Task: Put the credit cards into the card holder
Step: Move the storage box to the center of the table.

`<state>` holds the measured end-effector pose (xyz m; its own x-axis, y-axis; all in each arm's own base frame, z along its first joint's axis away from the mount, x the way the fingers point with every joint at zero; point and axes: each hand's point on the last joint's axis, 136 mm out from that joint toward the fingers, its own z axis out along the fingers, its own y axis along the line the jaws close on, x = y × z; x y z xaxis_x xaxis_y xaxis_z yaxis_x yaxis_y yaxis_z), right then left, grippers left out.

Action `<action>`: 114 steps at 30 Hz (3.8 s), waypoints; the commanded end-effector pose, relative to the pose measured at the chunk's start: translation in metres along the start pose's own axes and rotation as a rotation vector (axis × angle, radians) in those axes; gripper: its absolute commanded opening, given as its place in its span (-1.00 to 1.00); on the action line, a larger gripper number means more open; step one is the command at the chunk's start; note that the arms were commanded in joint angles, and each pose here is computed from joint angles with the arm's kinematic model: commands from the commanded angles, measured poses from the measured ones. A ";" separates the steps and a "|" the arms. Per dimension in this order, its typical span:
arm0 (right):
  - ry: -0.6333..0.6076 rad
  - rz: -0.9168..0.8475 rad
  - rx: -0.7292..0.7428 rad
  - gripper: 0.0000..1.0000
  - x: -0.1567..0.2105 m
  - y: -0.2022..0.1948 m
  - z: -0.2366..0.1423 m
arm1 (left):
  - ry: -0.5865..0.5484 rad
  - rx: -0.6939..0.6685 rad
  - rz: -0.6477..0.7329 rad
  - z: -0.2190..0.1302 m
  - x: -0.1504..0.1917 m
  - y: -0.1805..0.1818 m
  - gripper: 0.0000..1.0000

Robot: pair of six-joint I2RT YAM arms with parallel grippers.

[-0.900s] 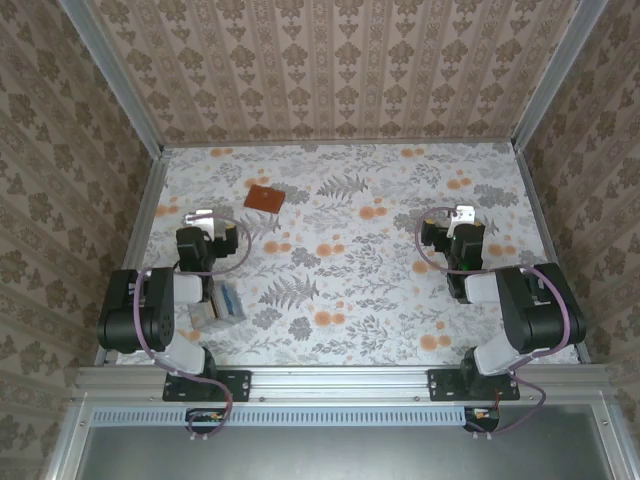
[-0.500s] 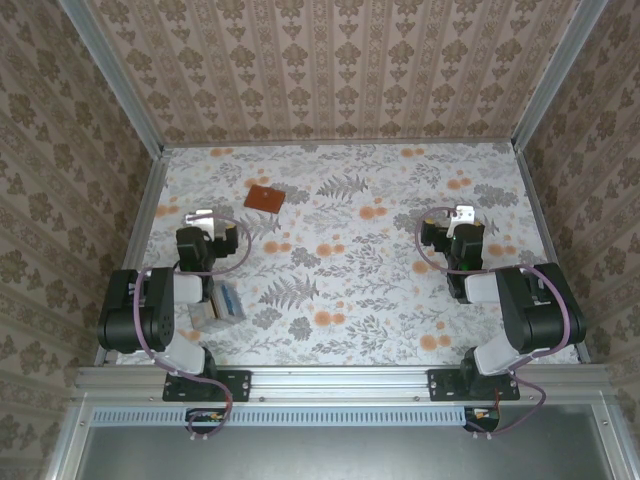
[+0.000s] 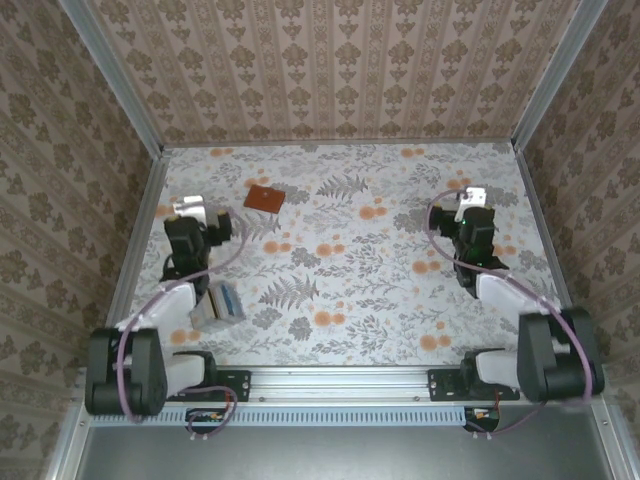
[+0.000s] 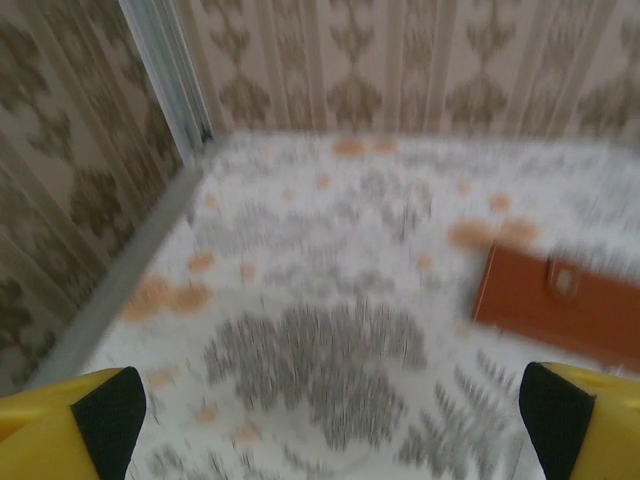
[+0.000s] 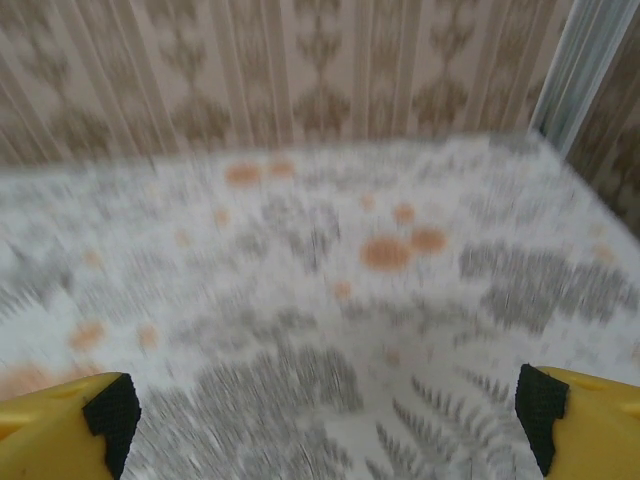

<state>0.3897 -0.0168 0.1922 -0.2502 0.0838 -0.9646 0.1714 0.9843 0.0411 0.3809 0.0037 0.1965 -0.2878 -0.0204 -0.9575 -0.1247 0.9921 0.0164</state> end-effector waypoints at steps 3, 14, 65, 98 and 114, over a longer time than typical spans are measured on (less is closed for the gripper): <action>0.040 0.373 0.202 0.99 -0.017 -0.037 -0.030 | 0.198 -0.139 -0.401 -0.019 -0.023 0.022 1.00; 0.329 0.342 -0.175 0.89 0.013 0.051 -0.023 | 0.716 0.242 -0.409 0.062 0.034 -0.082 1.00; 0.800 0.131 -0.441 0.48 0.109 0.206 -0.063 | 0.890 0.424 -0.396 0.004 0.101 -0.187 0.12; 0.617 0.224 -0.359 0.49 0.060 0.190 -0.058 | 0.947 0.310 -0.209 0.065 0.170 -0.228 -1.00; 0.986 0.172 -0.520 0.29 0.141 0.250 -0.056 | 0.981 0.633 -0.241 -0.063 0.143 -0.253 -0.21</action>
<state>0.3508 0.2358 0.0850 -0.9171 0.1222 -0.3794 -0.0648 0.8934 0.4446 0.3237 -0.2607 0.0835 -0.9416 -0.0145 -0.3363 0.1678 0.8460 -0.5062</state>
